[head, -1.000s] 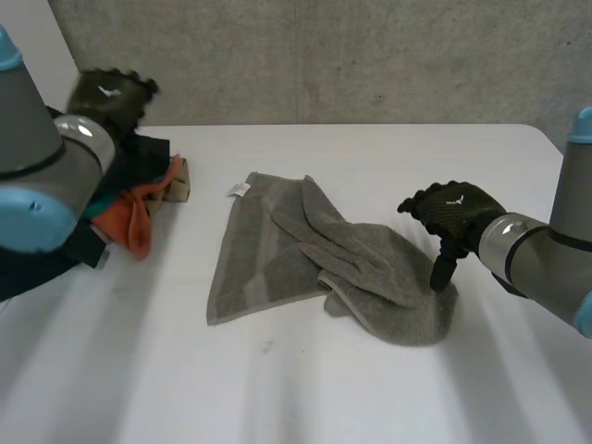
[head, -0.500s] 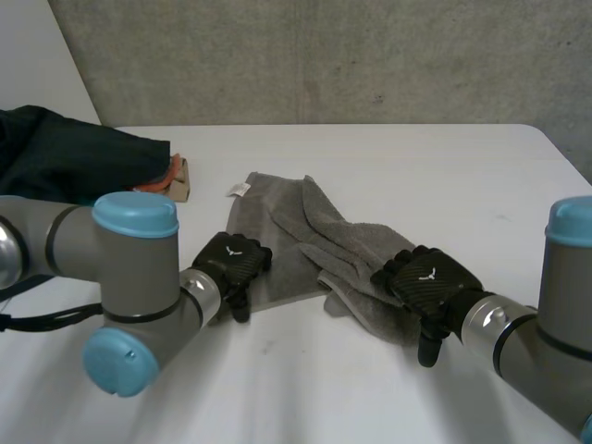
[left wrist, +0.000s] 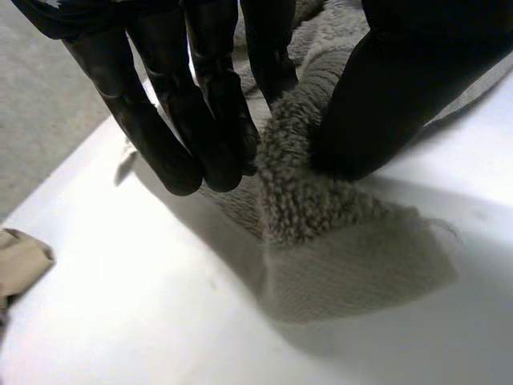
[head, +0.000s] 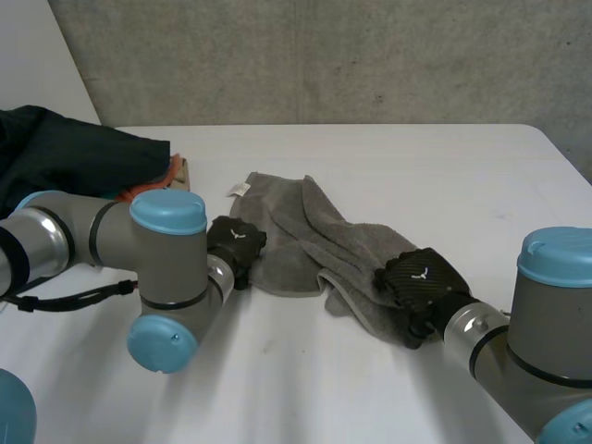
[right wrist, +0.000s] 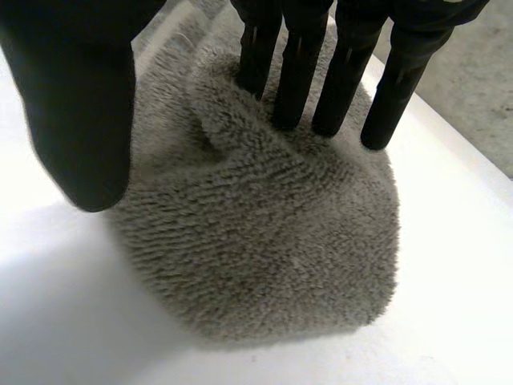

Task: Fold the laundry.

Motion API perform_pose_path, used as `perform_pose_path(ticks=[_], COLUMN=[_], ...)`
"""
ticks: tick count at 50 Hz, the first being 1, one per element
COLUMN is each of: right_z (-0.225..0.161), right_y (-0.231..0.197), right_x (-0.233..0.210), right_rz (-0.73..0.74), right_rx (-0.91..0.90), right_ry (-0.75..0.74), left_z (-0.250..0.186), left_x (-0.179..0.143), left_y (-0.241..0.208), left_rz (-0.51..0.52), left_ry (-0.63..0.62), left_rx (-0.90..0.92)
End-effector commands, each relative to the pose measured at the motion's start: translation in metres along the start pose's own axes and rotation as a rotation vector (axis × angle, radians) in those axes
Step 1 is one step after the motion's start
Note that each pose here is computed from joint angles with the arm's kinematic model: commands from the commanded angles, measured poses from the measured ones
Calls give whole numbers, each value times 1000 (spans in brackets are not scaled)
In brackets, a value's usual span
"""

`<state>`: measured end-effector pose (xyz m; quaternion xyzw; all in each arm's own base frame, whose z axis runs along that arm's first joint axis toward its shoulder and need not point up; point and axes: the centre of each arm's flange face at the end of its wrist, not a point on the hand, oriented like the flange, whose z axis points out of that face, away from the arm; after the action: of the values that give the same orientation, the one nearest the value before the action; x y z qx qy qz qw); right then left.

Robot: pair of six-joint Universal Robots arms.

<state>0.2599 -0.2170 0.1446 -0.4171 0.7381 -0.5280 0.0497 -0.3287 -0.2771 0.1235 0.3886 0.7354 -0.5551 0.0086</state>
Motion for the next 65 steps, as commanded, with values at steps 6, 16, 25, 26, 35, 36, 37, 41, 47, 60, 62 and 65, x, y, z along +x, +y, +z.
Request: perform_pose_path(ticks=[6, 16, 25, 26, 35, 36, 37, 41, 47, 60, 62, 65], right_z=[15, 8, 23, 27, 66, 62, 56, 18, -29, 0, 5, 13], right_y=[4, -29, -78, -81, -69, -68, -67, -60, -23, 18, 19, 18], right_x=[13, 74, 130, 130, 95, 98, 100, 114, 92, 28, 25, 22], right_rz=[7, 67, 70, 67, 188, 213, 241, 355, 454, 467, 457, 452], right_rx=[-2, 67, 286, 309, 273, 239, 204, 29, -216, -5, 6, 12], right_ry=[64, 194, 235, 224, 68, 83, 101, 256, 329, 224, 225, 237], left_z=[-4, -72, -112, -112, -109, -110, -111, -113, -117, -127, -127, -127], left_x=[-17, -62, -86, -87, -97, -96, -94, -91, -95, -94, -93, -93], left_y=[-12, -77, -108, -108, -105, -105, -106, -110, -124, -142, -142, -142], left_rz=[20, -98, -170, -172, -202, -204, -209, -223, -225, -262, -263, -263], left_ry=[-39, -79, -100, -102, -126, -119, -112, -101, -109, -89, -87, -87], left_rx=[3, 145, 264, 265, 233, 231, 231, 237, 284, 325, 322, 322])
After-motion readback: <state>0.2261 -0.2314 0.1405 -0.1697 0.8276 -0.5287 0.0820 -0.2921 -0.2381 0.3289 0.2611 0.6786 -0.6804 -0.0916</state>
